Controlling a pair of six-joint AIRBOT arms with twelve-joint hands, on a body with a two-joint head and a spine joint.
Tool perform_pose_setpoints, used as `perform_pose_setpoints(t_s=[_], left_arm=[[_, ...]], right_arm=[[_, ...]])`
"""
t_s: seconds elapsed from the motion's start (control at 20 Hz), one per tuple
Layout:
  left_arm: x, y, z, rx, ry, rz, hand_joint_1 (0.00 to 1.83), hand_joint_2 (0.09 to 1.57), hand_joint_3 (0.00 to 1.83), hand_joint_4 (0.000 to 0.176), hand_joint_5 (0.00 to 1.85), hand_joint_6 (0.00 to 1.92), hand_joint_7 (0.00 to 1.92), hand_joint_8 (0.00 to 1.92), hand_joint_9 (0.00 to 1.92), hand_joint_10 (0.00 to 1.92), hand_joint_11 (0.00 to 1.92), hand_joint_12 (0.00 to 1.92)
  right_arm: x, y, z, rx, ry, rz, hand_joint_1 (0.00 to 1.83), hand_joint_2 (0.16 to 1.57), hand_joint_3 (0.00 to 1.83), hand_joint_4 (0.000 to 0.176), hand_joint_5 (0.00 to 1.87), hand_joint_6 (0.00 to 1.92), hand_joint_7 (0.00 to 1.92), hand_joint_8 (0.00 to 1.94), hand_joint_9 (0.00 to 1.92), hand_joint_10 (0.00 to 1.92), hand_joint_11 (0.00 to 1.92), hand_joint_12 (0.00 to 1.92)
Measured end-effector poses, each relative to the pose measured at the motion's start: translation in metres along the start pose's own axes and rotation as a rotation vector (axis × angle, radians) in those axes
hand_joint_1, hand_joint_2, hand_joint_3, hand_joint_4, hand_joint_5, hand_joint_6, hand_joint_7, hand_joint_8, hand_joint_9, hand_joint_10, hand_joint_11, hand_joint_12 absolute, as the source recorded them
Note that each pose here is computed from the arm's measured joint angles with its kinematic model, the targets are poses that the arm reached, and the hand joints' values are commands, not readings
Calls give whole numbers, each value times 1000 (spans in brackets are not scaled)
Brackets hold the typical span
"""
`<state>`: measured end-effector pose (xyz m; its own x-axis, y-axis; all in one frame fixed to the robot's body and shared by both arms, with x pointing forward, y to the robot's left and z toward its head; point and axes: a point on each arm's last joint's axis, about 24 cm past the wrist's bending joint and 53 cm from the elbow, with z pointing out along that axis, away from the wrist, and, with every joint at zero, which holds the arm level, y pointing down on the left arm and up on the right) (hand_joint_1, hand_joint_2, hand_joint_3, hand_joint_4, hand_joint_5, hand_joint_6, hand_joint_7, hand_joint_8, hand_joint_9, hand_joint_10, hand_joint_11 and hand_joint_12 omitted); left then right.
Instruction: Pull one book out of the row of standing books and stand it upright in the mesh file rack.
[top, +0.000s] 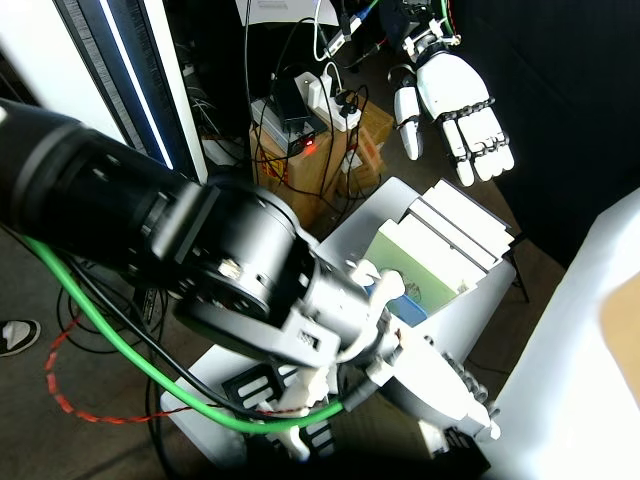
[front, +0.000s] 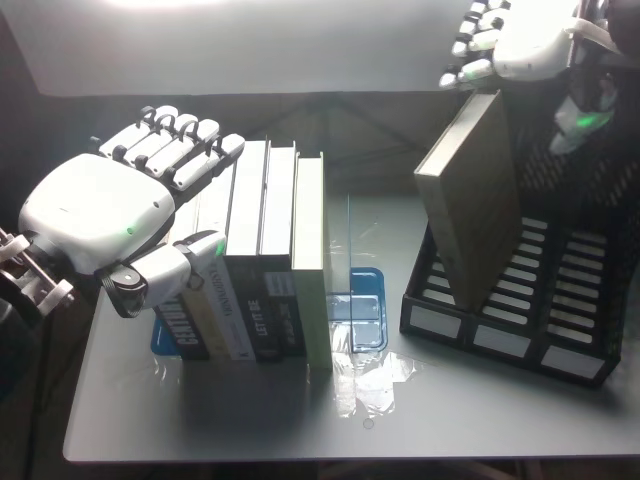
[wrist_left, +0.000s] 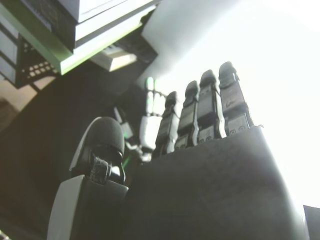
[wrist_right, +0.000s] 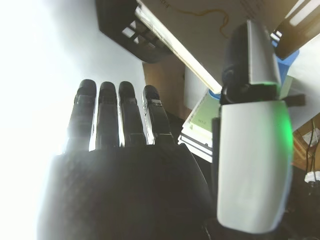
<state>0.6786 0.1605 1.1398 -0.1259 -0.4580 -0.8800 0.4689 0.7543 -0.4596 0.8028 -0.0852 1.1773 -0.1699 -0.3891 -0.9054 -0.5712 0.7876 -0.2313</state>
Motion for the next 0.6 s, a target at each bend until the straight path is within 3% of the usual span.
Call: perform_pose_setpoints(t_s=[0.05,0.1,0.15,0.3,0.35,0.4,0.45,0.5,0.55,0.6], left_arm=[[0,0,0,-6,-3,-10,0,1566,3,53,0,0,0,0,0,0,0,0],[1,2,-1,-13,-2,-15,0,1564,1,51,0,0,0,0,0,0,0,0],[2,4,-3,-21,2,-20,2,1566,2,49,1,0,0,0,0,0,0,0],[3,7,-9,-38,4,-34,64,1555,0,40,5,1,0,0,0,0,0,0],[2,8,-11,-40,2,-31,109,1553,0,20,18,6,0,0,0,0,0,0],[1,11,-14,-56,-1,-41,188,1537,0,22,37,10,0,0,0,0,0,0],[-2,14,-16,-61,-7,-39,225,1529,0,25,32,6,0,0,0,0,0,0],[-4,17,-19,-79,-14,-51,234,1528,0,30,28,4,0,0,0,0,0,0],[-6,21,-21,-87,-20,-51,209,1524,0,28,27,2,0,0,0,0,0,0],[-7,21,-22,-93,-21,-55,203,1521,0,31,31,4,0,0,0,0,0,0]], right_arm=[[-6,4,-7,-10,-21,0,860,933,0,37,0,0,0,0,0,0,0,0],[-8,7,-12,-17,-32,1,856,935,0,16,0,0,0,0,0,0,0,0],[-11,11,-19,-28,-49,10,861,949,0,26,0,0,0,0,0,0,0,0],[-18,21,-40,-51,-96,38,810,992,16,0,0,0,0,0,0,0,0,0],[-20,22,-44,-54,-107,48,819,996,16,10,0,0,0,0,0,0,0,0],[-26,22,-53,-56,-136,78,821,999,16,69,0,0,0,0,0,0,0,0],[-30,25,-60,-58,-160,95,816,1004,17,87,0,0,0,0,0,0,0,0],[-37,27,-69,-58,-197,121,802,1025,25,86,0,0,0,0,0,0,0,0],[-39,29,-76,-57,-232,153,742,1061,37,99,0,0,0,0,0,0,0,0],[-38,30,-82,-60,-255,205,680,1075,38,63,0,0,0,0,0,0,0,0]])
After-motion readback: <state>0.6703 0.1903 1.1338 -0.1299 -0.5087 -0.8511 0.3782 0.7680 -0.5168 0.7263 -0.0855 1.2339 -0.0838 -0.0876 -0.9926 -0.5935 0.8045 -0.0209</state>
